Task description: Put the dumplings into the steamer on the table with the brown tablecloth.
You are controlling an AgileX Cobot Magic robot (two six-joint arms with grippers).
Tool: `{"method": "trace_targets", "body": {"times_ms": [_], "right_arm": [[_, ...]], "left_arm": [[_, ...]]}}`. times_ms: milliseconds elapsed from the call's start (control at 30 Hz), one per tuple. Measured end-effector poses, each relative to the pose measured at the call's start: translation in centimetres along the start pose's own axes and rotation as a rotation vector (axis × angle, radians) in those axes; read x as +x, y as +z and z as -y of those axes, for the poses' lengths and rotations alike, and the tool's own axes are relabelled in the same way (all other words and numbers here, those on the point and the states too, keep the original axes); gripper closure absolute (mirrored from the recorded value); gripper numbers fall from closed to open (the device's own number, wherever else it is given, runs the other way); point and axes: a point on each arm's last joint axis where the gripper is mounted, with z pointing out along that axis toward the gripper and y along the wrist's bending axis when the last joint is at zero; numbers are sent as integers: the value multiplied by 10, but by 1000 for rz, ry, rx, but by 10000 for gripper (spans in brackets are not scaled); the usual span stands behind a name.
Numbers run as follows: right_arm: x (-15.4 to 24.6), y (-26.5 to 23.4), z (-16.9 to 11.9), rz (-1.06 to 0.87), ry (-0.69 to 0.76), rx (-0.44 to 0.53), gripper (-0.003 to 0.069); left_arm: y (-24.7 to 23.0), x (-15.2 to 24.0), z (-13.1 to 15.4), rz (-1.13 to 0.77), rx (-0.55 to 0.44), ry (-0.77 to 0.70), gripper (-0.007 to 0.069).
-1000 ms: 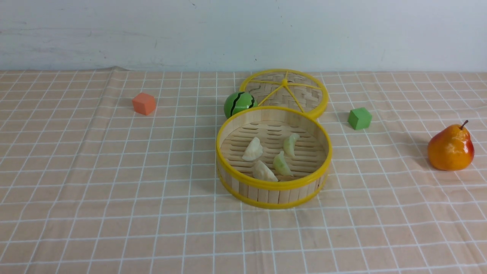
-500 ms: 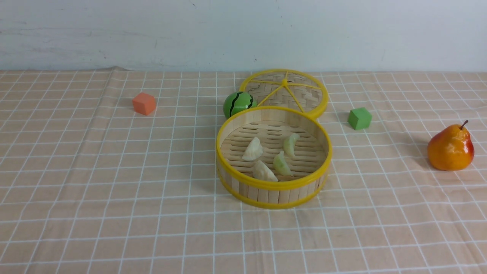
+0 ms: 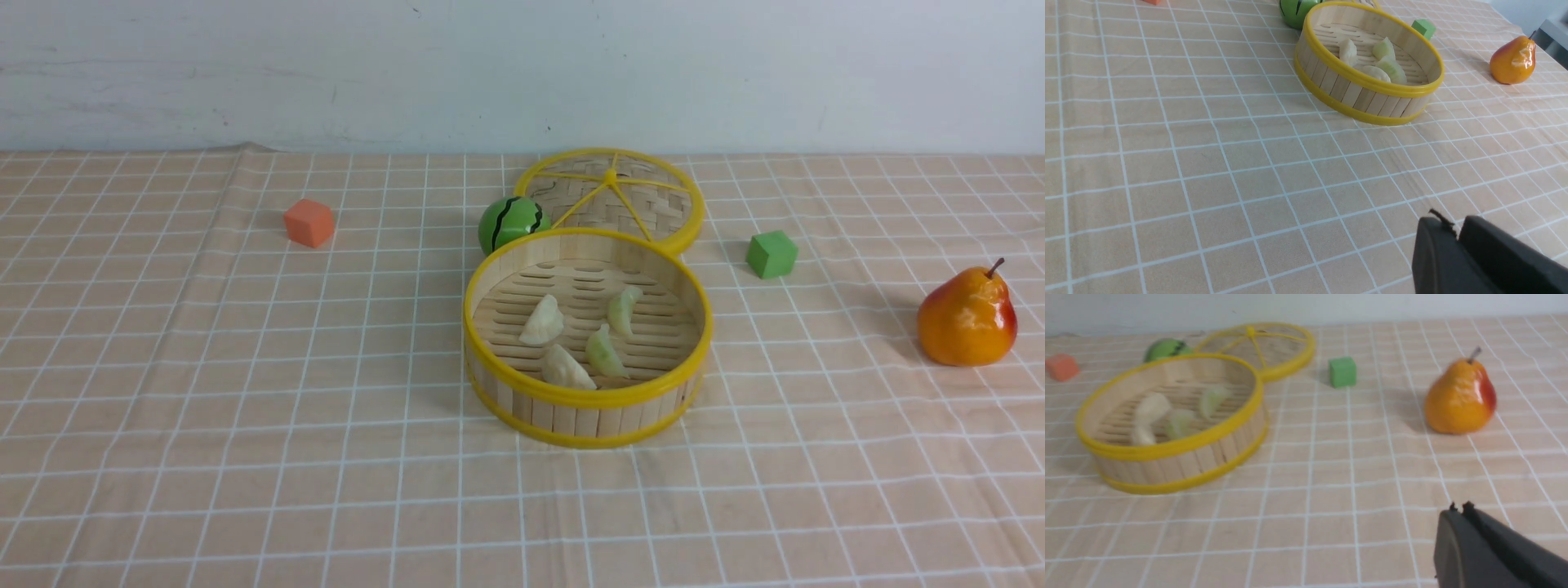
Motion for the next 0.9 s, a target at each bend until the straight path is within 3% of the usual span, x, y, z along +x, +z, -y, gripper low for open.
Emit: {"method": "trace_targets", "body": {"times_ms": [67, 267, 900], "right_arm": [[21, 4, 6, 14, 16, 62, 679], [56, 15, 13, -36, 32, 94, 679], [60, 18, 10, -30, -37, 57, 679]], "left_arm": [[0, 0, 0, 0, 0, 0, 547], [0, 0, 0, 0, 0, 0, 536], [0, 0, 0, 2, -5, 5, 533]]}}
